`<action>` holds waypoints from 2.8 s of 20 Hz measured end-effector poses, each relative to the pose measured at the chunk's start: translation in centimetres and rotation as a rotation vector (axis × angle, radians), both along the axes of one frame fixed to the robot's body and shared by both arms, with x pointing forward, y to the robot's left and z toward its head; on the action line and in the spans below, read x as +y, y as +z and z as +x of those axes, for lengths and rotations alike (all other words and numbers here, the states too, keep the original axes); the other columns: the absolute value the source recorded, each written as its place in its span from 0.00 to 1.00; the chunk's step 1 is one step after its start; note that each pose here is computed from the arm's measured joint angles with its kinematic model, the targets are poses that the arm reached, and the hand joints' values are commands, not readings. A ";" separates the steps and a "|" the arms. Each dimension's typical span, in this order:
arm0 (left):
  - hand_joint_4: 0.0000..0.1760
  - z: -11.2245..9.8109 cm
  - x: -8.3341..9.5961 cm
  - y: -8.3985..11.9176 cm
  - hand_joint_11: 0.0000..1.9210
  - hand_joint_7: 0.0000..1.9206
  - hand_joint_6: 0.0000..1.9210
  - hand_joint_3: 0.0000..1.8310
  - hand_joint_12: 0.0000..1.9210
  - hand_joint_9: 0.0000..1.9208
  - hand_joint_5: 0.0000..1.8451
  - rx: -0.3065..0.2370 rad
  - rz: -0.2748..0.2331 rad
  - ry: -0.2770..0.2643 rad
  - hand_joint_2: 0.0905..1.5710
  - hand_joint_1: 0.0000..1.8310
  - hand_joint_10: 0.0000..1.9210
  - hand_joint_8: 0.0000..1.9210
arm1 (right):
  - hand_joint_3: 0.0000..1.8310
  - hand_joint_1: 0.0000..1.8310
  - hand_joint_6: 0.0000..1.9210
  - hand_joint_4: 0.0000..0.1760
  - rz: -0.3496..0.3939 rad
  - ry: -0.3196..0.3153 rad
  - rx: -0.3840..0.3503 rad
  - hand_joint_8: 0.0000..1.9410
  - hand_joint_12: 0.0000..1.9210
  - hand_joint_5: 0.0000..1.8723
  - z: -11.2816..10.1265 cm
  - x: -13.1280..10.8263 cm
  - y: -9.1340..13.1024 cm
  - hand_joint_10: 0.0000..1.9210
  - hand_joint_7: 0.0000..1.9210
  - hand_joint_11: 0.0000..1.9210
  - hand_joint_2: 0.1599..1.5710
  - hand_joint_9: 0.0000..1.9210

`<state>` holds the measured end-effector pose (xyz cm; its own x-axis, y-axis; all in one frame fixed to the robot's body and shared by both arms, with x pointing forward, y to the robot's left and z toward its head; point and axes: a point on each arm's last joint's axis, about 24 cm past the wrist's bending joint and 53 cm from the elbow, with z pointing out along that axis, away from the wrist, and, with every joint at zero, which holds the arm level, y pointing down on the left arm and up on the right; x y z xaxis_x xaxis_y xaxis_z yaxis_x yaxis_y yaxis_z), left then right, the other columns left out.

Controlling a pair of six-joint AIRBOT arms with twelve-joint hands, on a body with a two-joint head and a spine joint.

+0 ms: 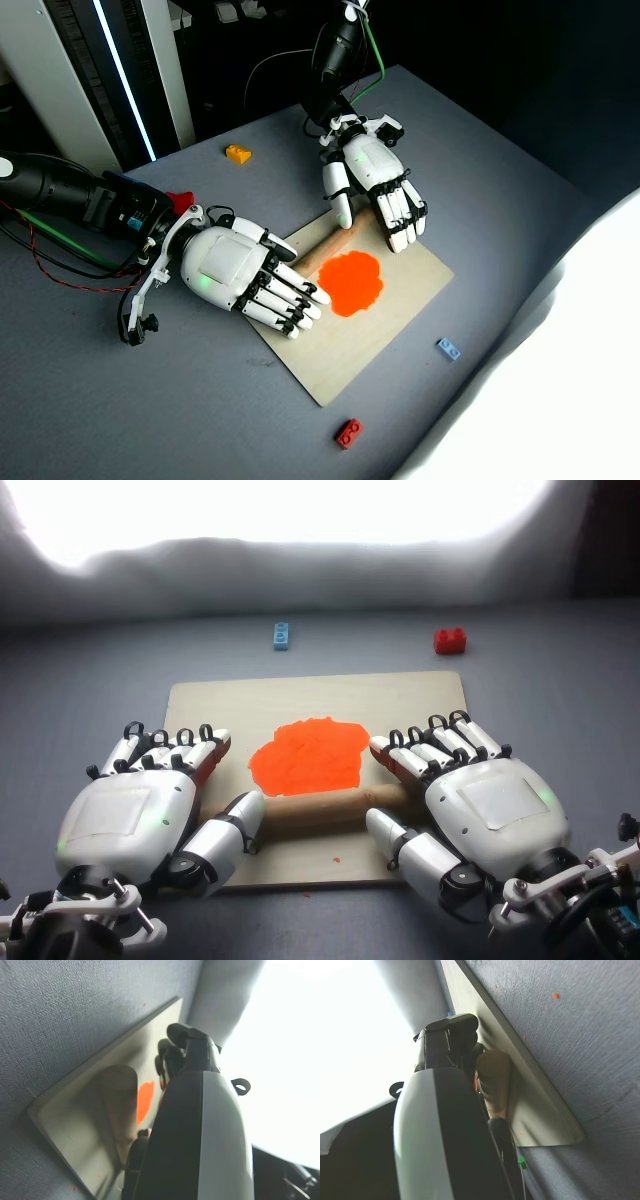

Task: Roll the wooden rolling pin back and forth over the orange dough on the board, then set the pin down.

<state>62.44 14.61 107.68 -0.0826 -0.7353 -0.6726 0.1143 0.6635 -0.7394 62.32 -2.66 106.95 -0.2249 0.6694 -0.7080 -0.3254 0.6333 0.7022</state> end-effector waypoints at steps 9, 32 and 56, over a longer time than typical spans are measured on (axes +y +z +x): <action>0.00 0.6 -0.1 1.0 0.00 0.21 0.00 0.00 0.37 0.18 0.18 -0.013 -0.011 -0.002 0.93 0.00 0.00 0.00 | 0.00 0.00 0.02 0.00 -0.001 0.000 0.000 0.00 0.57 0.17 0.0 0.0 0.0 0.34 0.22 0.00 0.91 0.06; 0.00 0.8 -3.8 12.1 0.00 0.21 0.00 0.00 0.38 0.18 0.18 -0.067 0.203 -0.263 0.92 0.00 0.00 0.00 | 0.00 0.00 0.02 0.00 0.094 -0.030 -0.069 0.00 0.49 0.17 3.5 -3.0 6.7 0.34 0.21 0.00 0.90 0.05; 0.00 -5.9 -11.8 18.0 0.04 0.32 0.18 0.00 0.73 0.24 0.31 -0.126 0.350 -0.699 0.88 0.00 0.44 0.26 | 0.00 0.00 0.61 0.00 0.250 0.129 -0.046 0.55 0.98 0.18 6.7 -8.0 16.9 0.78 0.23 0.00 0.86 0.15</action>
